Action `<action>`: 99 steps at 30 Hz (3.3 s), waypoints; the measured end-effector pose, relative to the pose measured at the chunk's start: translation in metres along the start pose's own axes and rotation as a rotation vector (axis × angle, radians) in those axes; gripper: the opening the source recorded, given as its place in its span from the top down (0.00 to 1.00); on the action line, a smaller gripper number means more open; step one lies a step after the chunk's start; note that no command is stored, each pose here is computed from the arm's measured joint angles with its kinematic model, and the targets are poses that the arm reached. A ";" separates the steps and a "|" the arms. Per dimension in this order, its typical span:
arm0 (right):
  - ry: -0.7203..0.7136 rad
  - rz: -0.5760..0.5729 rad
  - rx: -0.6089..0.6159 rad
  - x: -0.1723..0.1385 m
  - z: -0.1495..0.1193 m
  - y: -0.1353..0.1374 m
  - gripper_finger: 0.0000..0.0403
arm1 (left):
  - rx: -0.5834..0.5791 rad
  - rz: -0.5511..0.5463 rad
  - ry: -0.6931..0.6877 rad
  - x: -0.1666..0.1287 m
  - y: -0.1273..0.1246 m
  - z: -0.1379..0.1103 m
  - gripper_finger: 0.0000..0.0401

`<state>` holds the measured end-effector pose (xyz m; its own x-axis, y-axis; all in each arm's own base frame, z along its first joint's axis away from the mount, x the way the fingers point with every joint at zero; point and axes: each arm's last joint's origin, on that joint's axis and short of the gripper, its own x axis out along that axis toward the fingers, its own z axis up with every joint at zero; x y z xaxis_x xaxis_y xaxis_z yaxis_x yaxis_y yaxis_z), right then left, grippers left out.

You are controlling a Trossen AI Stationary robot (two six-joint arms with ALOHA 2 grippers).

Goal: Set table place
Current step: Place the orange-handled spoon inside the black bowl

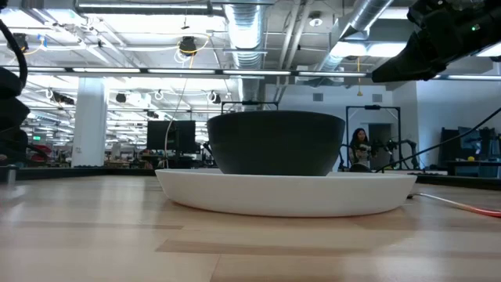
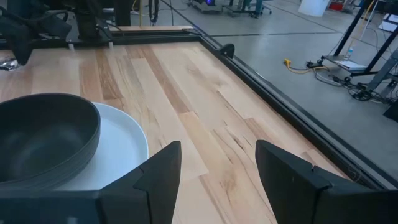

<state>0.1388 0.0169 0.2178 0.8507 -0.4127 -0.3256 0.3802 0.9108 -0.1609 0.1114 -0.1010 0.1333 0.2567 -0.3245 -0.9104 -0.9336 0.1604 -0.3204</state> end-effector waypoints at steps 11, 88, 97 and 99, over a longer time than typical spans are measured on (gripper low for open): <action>0.000 0.000 0.001 0.000 0.000 0.000 0.42 | 0.021 -0.251 -0.221 -0.017 -0.008 0.012 1.00; -0.107 0.288 0.788 0.063 0.005 0.070 0.42 | 0.944 -0.682 -1.004 -0.115 -0.210 0.184 1.00; -0.100 0.295 0.806 0.063 0.005 0.071 0.50 | 0.941 -0.704 -1.023 -0.118 -0.210 0.186 1.00; -0.100 0.294 0.802 0.063 0.005 0.071 0.55 | 0.939 -0.703 -1.024 -0.118 -0.210 0.186 1.00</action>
<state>0.2211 0.0558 0.1904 0.9686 -0.1896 -0.1608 0.2486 0.7304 0.6362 0.3238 0.0773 0.2592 0.9795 0.1068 -0.1708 -0.1716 0.8863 -0.4301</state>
